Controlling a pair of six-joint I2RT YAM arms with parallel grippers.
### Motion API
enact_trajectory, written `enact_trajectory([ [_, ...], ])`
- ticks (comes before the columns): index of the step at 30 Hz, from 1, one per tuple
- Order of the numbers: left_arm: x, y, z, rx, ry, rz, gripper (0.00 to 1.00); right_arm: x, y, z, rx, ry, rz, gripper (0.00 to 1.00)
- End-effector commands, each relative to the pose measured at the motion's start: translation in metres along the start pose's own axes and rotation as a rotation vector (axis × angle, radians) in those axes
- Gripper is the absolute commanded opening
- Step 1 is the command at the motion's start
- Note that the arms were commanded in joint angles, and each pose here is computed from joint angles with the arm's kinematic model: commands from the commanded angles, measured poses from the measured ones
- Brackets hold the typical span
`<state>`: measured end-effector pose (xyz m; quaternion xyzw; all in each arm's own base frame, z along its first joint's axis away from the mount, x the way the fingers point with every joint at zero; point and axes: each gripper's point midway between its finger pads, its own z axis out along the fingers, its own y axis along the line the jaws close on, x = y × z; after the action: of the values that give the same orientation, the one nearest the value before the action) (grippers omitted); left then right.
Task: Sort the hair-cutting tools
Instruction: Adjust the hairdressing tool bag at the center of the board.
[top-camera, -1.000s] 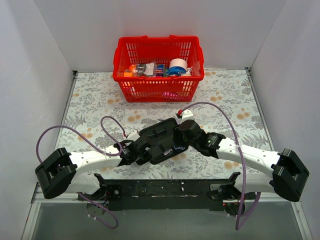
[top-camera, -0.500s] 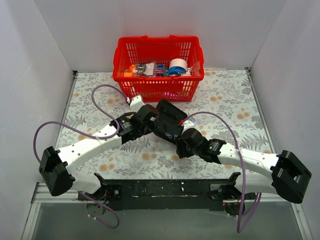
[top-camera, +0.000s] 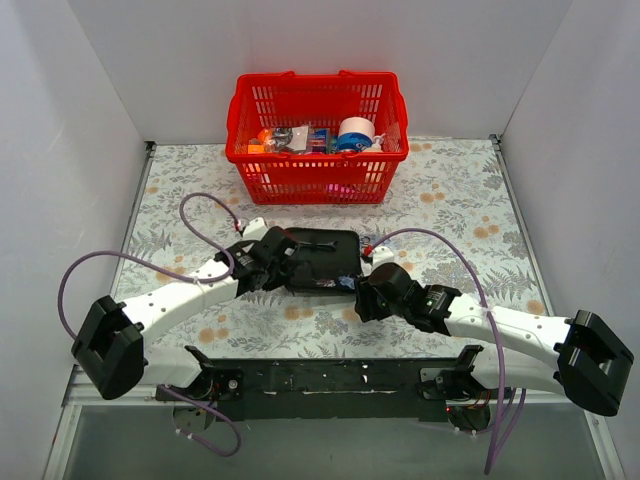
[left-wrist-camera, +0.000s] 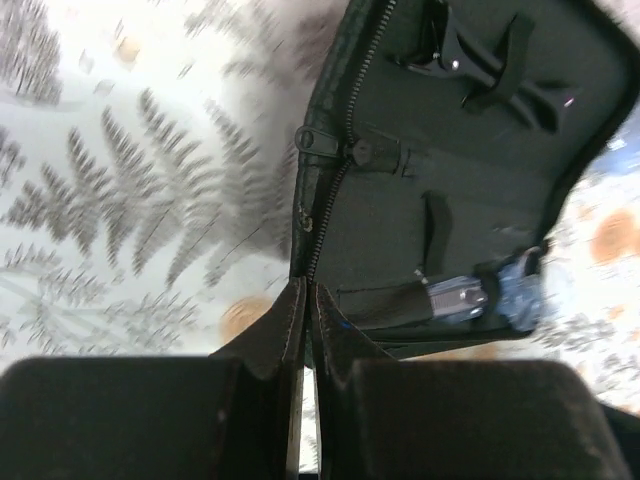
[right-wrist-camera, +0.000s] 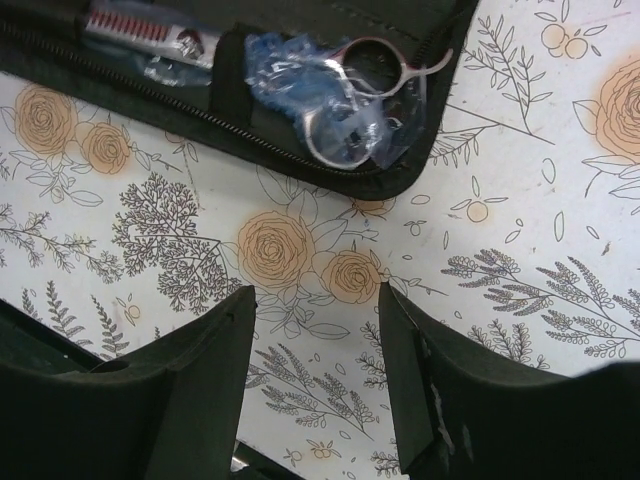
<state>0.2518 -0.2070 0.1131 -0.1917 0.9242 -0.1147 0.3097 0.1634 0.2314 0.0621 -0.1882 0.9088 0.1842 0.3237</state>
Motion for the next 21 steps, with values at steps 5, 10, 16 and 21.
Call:
enact_trajectory([
  [5, 0.058, 0.042, -0.018, 0.025, 0.113, -0.151, 0.0, -0.006, 0.003, 0.0, -0.011, -0.022, -0.019, 0.6],
  [10, 0.113, 0.058, -0.018, -0.002, 0.221, -0.187, 0.0, -0.005, 0.002, 0.0, -0.006, -0.016, -0.022, 0.61],
  [16, 0.167, 0.034, -0.018, 0.05, 0.297, -0.095, 0.0, -0.001, -0.001, -0.003, -0.001, -0.01, -0.016, 0.61],
  [21, 0.174, 0.003, -0.023, 0.107, 0.28, -0.005, 0.0, 0.0, -0.004, -0.008, 0.006, -0.014, -0.013, 0.61],
])
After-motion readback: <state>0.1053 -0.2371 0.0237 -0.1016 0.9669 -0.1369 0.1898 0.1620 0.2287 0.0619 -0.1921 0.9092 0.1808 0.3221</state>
